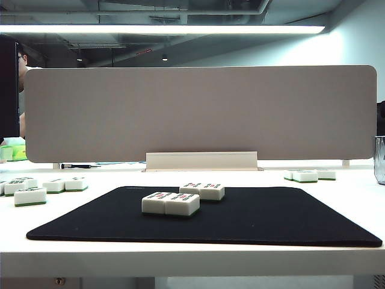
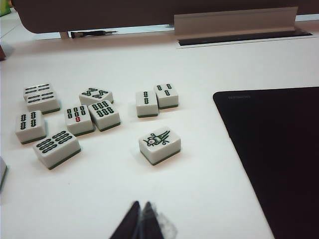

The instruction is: Arrange four mahjong tiles into a neat stack, creating two layers of paired tiles.

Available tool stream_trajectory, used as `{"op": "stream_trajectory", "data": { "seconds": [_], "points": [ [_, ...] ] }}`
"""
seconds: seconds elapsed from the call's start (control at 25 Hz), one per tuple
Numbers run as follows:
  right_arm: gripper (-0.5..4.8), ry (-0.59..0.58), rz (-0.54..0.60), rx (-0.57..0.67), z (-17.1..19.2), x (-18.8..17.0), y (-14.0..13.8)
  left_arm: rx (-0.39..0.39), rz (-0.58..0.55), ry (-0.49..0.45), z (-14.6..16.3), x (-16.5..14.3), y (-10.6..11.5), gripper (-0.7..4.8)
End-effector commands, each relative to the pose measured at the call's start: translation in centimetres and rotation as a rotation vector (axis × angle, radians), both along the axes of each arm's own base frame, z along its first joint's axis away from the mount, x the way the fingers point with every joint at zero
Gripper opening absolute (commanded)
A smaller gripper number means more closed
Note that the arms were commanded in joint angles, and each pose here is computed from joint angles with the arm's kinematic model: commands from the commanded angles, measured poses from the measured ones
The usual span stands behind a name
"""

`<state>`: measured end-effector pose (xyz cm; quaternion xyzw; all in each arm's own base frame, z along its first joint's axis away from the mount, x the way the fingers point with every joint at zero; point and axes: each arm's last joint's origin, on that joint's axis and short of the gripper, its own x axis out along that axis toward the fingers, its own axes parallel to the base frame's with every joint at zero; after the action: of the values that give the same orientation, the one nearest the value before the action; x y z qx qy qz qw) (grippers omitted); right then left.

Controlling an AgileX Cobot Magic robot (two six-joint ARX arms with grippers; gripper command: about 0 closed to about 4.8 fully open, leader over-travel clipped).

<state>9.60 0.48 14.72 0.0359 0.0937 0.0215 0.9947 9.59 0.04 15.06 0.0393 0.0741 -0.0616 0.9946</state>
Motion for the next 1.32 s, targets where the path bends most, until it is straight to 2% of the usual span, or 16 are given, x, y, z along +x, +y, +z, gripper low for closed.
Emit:
{"op": "stream_trajectory", "data": {
  "seconds": [0.04,0.4,0.72,0.88,1.32],
  "points": [
    [-0.01,-0.01,0.001,-0.002,0.1,0.0,0.0,-0.002,-0.005,0.007,-0.1,0.0,0.0,-0.05],
    [-0.01,-0.011,0.0,-0.002,0.1,0.0,0.0,-0.002,-0.005,0.007,-0.1,0.0,0.0,-0.06],
    [-0.01,-0.091,0.002,0.007,0.9,0.0,0.0,-0.002,-0.005,0.007,-0.1,0.0,0.0,-0.06],
    [-0.01,-0.096,0.002,0.007,1.6,-0.1,0.0,-0.002,-0.005,0.007,-0.1,0.0,0.0,-0.05],
    [-0.01,-0.195,0.003,0.015,8.2,-2.4,-0.1,-0.002,-0.004,0.008,-0.1,0.0,0.0,-0.06]
  ]
}}
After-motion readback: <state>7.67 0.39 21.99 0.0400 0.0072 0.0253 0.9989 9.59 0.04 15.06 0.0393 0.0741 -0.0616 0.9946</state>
